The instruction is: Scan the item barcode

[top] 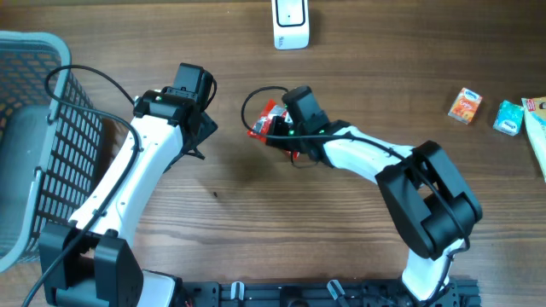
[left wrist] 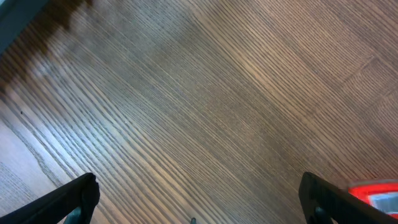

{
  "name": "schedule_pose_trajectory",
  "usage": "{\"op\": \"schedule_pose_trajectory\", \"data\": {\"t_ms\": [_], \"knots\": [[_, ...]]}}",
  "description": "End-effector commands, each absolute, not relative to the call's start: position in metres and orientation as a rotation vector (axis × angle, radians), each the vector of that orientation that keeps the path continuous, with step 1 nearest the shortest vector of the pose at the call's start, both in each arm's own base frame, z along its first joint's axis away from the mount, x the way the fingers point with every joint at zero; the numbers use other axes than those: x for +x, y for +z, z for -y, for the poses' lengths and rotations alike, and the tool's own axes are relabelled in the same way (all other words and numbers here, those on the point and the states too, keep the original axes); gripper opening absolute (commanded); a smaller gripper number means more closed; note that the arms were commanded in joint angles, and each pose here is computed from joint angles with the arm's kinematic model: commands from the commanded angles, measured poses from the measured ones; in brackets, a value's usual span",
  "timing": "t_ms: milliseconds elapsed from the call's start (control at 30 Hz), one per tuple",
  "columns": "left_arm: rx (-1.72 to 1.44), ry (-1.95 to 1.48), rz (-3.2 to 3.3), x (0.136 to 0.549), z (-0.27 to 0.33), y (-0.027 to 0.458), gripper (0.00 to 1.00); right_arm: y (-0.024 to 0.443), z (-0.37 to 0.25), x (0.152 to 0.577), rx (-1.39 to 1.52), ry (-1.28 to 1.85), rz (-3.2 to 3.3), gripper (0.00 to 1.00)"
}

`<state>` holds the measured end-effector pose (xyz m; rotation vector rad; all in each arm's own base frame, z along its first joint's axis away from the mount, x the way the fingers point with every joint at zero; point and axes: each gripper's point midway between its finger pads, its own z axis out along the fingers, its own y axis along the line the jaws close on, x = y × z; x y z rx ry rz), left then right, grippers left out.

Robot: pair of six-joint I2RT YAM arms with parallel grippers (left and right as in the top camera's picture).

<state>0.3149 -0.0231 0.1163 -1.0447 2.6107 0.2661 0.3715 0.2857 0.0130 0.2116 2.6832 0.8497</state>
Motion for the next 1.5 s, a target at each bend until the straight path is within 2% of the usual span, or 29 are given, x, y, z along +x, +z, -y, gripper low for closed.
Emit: {"op": "schedule_pose_trajectory", "data": {"t_ms": [0, 67, 200, 267, 333, 433, 533, 667, 733, 767, 833, 933, 967, 1067, 1167, 1200, 1267, 1333, 1433, 1467], "knots": [[-1.057, 0.286, -2.624, 0.312, 0.021, 0.110, 1.00, 0.003, -0.239, 0.390, 0.373, 0.719, -2.687, 0.04], [-1.057, 0.286, -2.624, 0.312, 0.021, 0.110, 1.00, 0.017, -0.229, 0.390, 0.356, 0.773, -2.695, 0.04], [-1.057, 0.286, -2.624, 0.312, 0.021, 0.110, 1.00, 0.084, -0.248, 0.384, 0.063, 1.010, -2.577, 0.05], [-1.057, 0.286, -2.624, 0.312, 0.021, 0.110, 1.00, 0.103, -0.247, 0.381, 0.027, 1.013, -2.544, 0.11], [-1.057, 0.286, -2.624, 0.312, 0.021, 0.110, 1.00, 0.094, -0.244, 0.376, 0.039, 0.988, -2.584, 0.15], [-1.057, 0.286, -2.624, 0.312, 0.021, 0.110, 1.00, 0.047, -0.226, 0.364, 0.135, 0.840, -2.740, 0.13], [-1.057, 0.286, -2.624, 0.312, 0.021, 0.110, 1.00, 0.008, -0.206, 0.360, 0.362, 0.686, -2.820, 0.12], [-1.057, 0.286, -2.624, 0.312, 0.021, 0.110, 1.00, 0.022, -0.198, 0.362, 0.336, 0.674, -2.812, 0.12], [-1.057, 0.286, -2.624, 0.312, 0.021, 0.110, 1.00, 0.050, -0.196, 0.367, 0.258, 0.680, -2.765, 0.20], [-1.057, 0.286, -2.624, 0.312, 0.021, 0.110, 1.00, 0.073, -0.197, 0.372, 0.213, 0.693, -2.719, 0.29], [-1.057, 0.286, -2.624, 0.312, 0.021, 0.110, 1.00, 0.121, -0.200, 0.378, 0.139, 0.734, -2.603, 0.66], [-1.057, 0.286, -2.624, 0.312, 0.021, 0.110, 1.00, 0.148, -0.199, 0.377, 0.077, 0.735, -2.531, 0.94], [-1.057, 0.286, -2.624, 0.312, 0.021, 0.110, 1.00, 0.145, -0.198, 0.377, 0.081, 0.731, -2.540, 1.00], [-1.057, 0.286, -2.624, 0.312, 0.021, 0.110, 1.00, 0.129, -0.194, 0.366, 0.097, 0.704, -2.617, 1.00], [-1.057, 0.286, -2.624, 0.312, 0.021, 0.110, 1.00, 0.105, -0.190, 0.354, 0.122, 0.676, -2.696, 0.99], [-1.057, 0.286, -2.624, 0.312, 0.021, 0.110, 1.00, 0.097, -0.189, 0.353, 0.141, 0.673, -2.716, 0.96], [-1.057, 0.286, -2.624, 0.312, 0.021, 0.110, 1.00, 0.084, -0.189, 0.353, 0.197, 0.664, -2.747, 0.67], [-1.057, 0.286, -2.624, 0.312, 0.021, 0.110, 1.00, 0.069, -0.185, 0.355, 0.284, 0.627, -2.779, 0.50], [-1.057, 0.286, -2.624, 0.312, 0.021, 0.110, 1.00, 0.063, -0.203, 0.366, 0.272, 0.752, -2.750, 0.12], [-1.057, 0.285, -2.624, 0.312, 0.021, 0.110, 1.00, 0.069, -0.211, 0.373, 0.245, 0.816, -2.708, 0.04]]}}
